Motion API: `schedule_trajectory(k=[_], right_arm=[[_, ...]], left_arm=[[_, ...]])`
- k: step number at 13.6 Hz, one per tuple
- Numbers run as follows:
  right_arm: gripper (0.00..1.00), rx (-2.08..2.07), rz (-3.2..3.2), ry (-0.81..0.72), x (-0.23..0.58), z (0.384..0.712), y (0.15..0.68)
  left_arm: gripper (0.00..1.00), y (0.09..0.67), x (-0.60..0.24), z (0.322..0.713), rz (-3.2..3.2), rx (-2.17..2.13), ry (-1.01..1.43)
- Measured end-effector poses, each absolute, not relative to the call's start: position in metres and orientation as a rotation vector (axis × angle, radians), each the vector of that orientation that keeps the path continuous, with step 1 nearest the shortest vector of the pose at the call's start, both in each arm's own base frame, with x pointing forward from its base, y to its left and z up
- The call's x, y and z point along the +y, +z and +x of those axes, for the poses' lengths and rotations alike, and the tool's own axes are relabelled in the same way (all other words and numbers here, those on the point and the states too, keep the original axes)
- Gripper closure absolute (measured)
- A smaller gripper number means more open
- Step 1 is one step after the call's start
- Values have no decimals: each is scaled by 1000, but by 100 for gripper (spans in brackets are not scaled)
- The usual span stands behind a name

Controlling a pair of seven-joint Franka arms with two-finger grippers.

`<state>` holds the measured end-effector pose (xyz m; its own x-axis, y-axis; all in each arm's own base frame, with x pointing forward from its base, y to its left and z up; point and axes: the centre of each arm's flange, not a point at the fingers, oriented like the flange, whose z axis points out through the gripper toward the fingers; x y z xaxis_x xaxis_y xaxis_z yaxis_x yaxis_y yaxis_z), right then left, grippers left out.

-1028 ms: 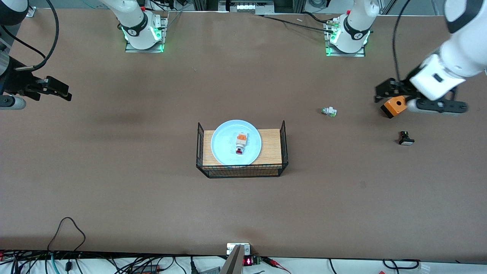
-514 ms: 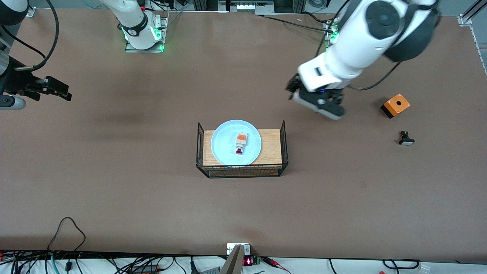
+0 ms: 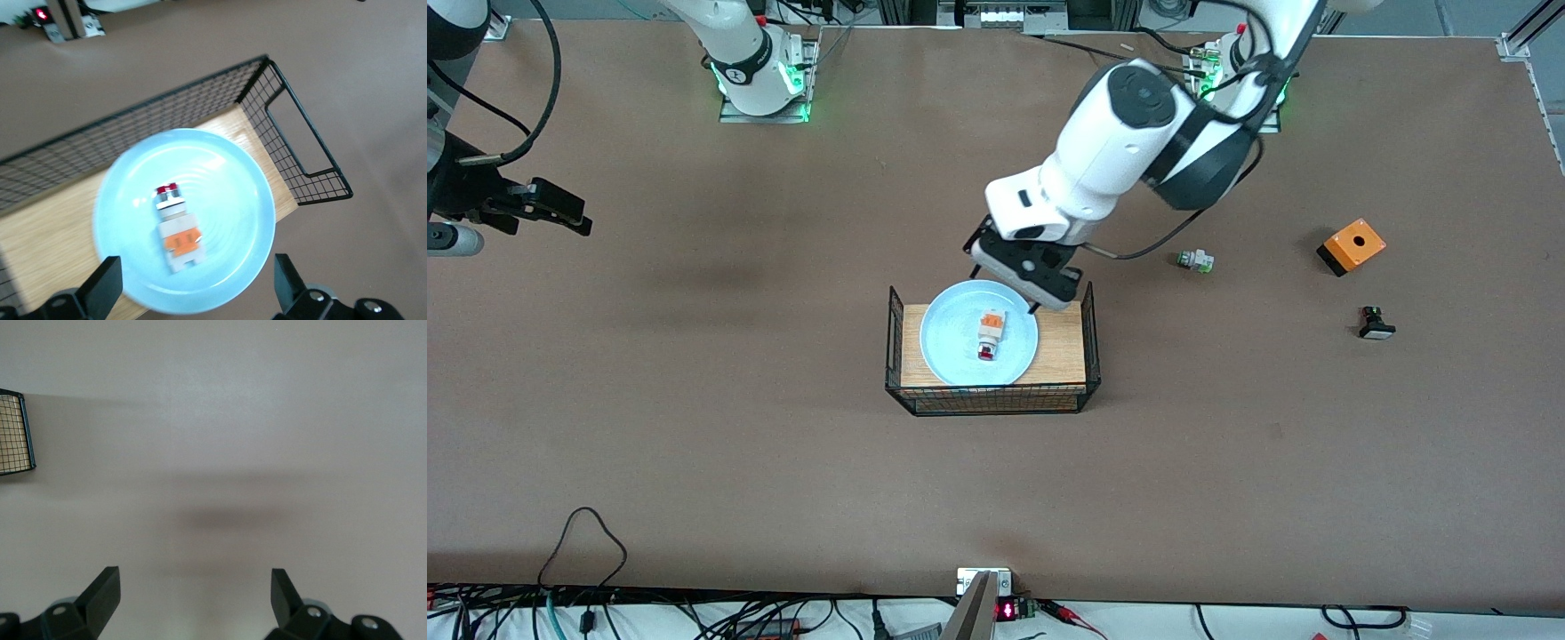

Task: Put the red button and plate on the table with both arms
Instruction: 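Lower the left gripper and close it on the red button's base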

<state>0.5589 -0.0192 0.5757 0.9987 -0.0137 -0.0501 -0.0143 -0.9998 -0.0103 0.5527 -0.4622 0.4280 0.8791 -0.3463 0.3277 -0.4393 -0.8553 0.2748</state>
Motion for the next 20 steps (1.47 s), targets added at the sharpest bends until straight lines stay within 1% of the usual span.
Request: schedule_trajectory(k=[2,5,8,11,12,13,15,16,18,19,20], right_arm=[[0,22,-3130,78,-19,559,576],[0,23,-3130,78,-19,559,576],[0,23,-3130,78,-20,559,576],[0,24,-3130,78,-20,559,576],[0,24,-3130,79,-20,559,575],[0,24,-3130,80,-20,559,575],[0,26,-3130,83,-20,560,574],[0,27,-3130,84,-21,560,573],[0,29,-3130,86,-22,560,573],[0,30,-3130,86,-22,560,573],[0,31,-3130,86,-22,560,573]], left_arm=[[0,400,-479,546,2713,-521,348],[0,376,-478,550,2775,-368,308],[0,360,-479,550,2897,-227,383],[0,342,-492,539,2962,-207,445],[4,336,-495,537,2970,-219,456],[4,334,-496,536,2972,-223,463],[22,333,-496,537,2970,-226,469],[34,333,-496,537,2969,-225,470],[54,334,-497,537,2966,-225,474],[59,336,-497,538,2964,-225,477],[59,338,-497,539,2961,-222,483]])
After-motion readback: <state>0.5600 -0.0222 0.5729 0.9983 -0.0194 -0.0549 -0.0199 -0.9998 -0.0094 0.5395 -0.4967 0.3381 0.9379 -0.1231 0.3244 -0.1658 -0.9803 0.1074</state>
